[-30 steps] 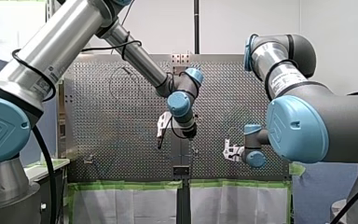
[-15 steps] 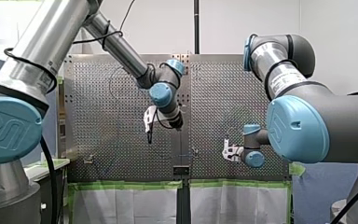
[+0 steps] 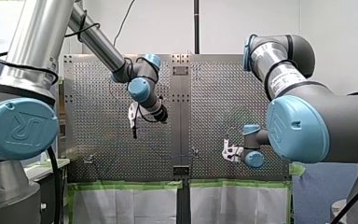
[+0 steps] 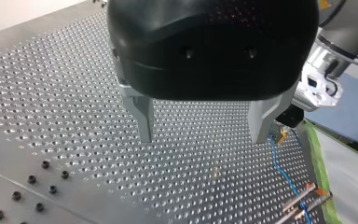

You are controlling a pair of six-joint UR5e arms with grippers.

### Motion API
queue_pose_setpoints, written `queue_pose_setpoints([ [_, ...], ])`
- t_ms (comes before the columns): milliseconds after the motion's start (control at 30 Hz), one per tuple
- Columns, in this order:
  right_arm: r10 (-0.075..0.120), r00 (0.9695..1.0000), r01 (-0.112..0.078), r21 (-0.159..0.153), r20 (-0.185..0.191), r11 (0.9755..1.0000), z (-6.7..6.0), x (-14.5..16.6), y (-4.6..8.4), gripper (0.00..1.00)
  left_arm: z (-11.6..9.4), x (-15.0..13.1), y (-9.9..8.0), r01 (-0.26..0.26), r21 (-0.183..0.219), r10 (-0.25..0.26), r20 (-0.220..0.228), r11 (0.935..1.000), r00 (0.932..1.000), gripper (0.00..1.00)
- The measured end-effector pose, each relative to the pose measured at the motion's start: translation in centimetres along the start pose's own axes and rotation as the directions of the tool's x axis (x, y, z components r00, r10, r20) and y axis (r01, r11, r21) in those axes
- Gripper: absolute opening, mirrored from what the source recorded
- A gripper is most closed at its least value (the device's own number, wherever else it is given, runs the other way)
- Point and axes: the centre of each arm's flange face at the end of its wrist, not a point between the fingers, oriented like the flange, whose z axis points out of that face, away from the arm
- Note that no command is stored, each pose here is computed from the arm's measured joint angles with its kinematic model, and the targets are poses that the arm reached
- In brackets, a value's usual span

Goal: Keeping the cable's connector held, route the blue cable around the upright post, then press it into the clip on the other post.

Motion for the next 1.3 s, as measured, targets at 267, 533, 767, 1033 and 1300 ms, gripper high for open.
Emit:
queue_pose_setpoints([
  [267, 0.000, 1.0000, 0.000, 0.000, -0.001, 1.0000, 0.0, 0.0, 0.0, 0.00, -0.7, -4.0, 2.5, -0.031, -0.071, 0.037, 0.090, 0.9970, 0.9953, 1.00],
  [533, -0.001, 1.0000, 0.001, 0.001, 0.000, 1.0000, 0.0, 0.0, 0.0, 0.00, -2.9, -5.1, 2.8, -0.014, -0.063, 0.024, 0.168, 0.9979, 0.9855, 1.00],
  [767, -0.001, 1.0000, 0.001, 0.001, -0.001, 1.0000, 0.0, 0.0, 0.0, 0.00, -5.3, -5.0, 3.0, 0.037, -0.038, -0.027, 0.235, 0.9986, 0.9717, 1.00],
  [1033, -0.003, 1.0000, 0.003, 0.001, -0.002, 1.0000, 0.0, 0.0, 0.0, 0.00, -6.2, -1.7, 4.4, 0.027, -0.088, -0.004, 0.247, 0.9958, 0.9691, 1.00],
  [1300, -0.008, 1.0000, 0.008, -0.005, -0.004, 1.0000, 0.0, 0.0, 0.2, 0.00, -6.8, 1.6, 5.9, -0.003, -0.111, 0.030, 0.238, 0.9938, 0.9708, 1.00],
])
